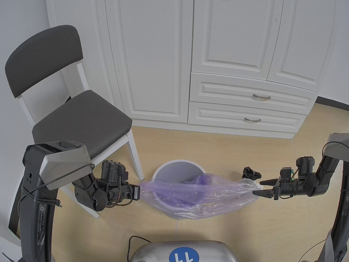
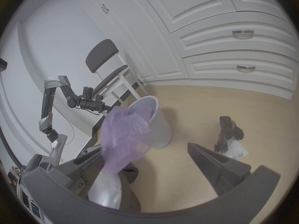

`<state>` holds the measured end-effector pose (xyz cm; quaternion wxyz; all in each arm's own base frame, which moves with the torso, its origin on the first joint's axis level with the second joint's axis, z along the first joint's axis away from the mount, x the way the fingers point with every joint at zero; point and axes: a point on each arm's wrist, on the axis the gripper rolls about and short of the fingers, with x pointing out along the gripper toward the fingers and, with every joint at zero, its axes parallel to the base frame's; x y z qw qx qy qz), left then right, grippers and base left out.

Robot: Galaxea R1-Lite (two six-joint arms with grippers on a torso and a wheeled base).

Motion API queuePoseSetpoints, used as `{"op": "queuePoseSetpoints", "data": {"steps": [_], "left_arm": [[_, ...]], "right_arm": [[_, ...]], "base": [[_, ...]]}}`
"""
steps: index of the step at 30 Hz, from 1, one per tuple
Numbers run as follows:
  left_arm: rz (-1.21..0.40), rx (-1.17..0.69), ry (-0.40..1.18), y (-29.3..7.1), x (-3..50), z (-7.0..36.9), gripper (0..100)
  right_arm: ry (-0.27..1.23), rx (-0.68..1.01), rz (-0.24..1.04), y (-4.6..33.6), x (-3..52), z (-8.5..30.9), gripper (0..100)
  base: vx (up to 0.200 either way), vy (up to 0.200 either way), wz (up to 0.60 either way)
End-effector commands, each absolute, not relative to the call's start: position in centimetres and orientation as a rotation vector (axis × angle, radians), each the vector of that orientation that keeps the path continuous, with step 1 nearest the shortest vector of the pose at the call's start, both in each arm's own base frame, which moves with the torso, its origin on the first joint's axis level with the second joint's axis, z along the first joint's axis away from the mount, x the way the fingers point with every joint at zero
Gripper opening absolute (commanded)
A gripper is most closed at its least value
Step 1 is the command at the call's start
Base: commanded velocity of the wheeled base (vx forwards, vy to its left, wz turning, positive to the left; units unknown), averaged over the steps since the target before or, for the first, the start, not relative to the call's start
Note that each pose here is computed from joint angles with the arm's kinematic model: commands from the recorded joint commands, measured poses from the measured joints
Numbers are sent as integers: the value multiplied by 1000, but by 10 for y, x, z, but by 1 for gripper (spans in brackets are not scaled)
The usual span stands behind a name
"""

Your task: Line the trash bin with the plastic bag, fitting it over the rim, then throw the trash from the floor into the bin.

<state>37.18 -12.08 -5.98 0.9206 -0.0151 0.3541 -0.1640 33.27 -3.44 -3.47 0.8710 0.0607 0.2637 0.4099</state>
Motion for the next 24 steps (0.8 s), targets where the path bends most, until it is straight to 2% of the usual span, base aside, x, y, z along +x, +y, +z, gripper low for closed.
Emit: {"op": "queuePoseSetpoints", "data": {"steps": [1,10,14,15,19,22,23,24], "left_arm": [[-326,-27,759,-118,374,-67,0],[-287,-34,759,-112,382,-62,0],[-306,-55,719,-120,379,-46,0],[-315,-88,699,-128,377,-33,0],[-324,-165,658,-139,375,-10,0],[-324,-177,656,-140,374,-8,0],[-323,-176,659,-140,374,-9,0],[-322,-175,666,-140,373,-12,0]], "right_arm": [[557,146,841,-43,330,-40,100],[530,139,817,-52,333,-34,100],[470,82,806,-38,336,-3,100],[463,50,767,-20,335,17,100],[429,-16,561,45,329,51,100],[355,-46,429,101,320,53,100],[352,-48,425,104,319,53,100],[310,-77,398,132,313,48,100]], "base": [[0,0,0],[0,0,0],[0,0,0],[0,0,0],[0,0,0],[0,0,0],[0,0,0],[0,0,0]]}}
